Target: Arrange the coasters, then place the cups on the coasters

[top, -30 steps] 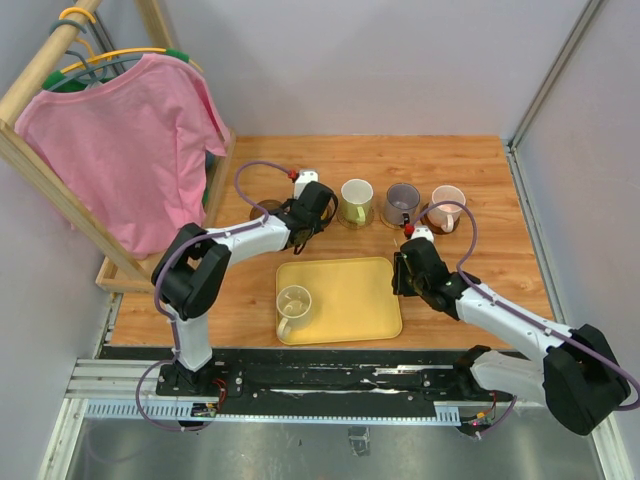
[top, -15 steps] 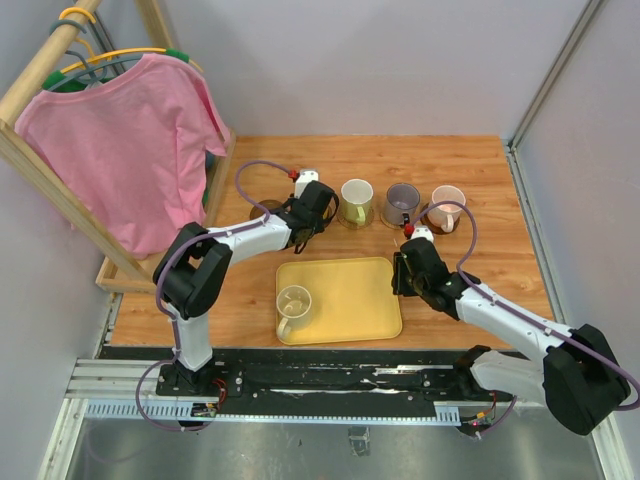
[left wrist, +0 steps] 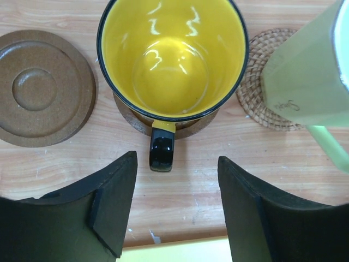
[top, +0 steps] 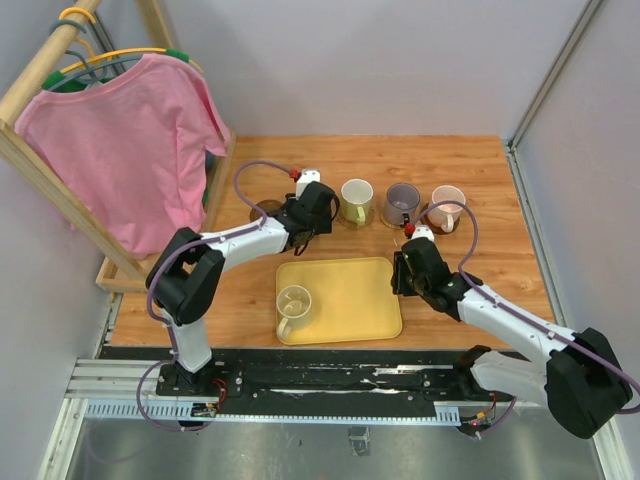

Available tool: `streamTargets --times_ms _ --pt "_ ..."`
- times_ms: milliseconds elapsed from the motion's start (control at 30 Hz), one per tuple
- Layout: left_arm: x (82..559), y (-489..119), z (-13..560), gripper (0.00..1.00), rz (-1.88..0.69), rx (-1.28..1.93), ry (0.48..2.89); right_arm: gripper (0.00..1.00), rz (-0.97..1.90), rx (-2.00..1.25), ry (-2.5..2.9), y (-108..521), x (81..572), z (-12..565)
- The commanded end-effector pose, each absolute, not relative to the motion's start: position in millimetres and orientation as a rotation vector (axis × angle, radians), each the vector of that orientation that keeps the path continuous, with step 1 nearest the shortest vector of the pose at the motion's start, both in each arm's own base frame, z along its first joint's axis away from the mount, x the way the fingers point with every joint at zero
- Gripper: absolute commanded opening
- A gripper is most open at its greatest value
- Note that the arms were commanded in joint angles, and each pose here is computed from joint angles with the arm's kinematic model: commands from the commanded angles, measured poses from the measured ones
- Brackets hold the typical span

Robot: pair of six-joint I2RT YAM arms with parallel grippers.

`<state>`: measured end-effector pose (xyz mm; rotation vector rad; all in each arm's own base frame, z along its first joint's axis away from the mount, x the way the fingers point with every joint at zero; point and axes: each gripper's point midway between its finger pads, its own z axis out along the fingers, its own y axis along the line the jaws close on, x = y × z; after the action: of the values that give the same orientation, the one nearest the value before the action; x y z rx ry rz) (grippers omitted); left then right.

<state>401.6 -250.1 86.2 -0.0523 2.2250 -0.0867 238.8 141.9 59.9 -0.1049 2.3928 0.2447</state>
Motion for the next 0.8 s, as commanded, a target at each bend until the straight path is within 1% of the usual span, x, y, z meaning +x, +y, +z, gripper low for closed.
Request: streamTargets --times_ms 0,200,333,400,600,767 --pt "399 -255 109 0.64 -0.139 -0.059 2.176 0.37 0.270 -0.112 2.385 145 236 62" --pt "387 -253 113 0.65 -0.182 -0.057 2.175 0.37 0.270 -0.116 2.394 146 235 60" --pt "375 -249 123 0.75 -0.225 -0.057 2.164 0.34 0.264 -0.116 2.404 146 234 57" --pt "368 -244 132 0.78 -0.241 -0.057 2.150 0.34 0.261 -0.115 2.406 145 234 57" --pt "338 -223 156 0.79 -0.301 -0.062 2.101 0.33 0.219 -0.115 2.425 142 236 49" --pt "306 -218 160 0.79 -0.404 0.014 2.089 0.32 0.205 -0.115 2.447 143 238 37"
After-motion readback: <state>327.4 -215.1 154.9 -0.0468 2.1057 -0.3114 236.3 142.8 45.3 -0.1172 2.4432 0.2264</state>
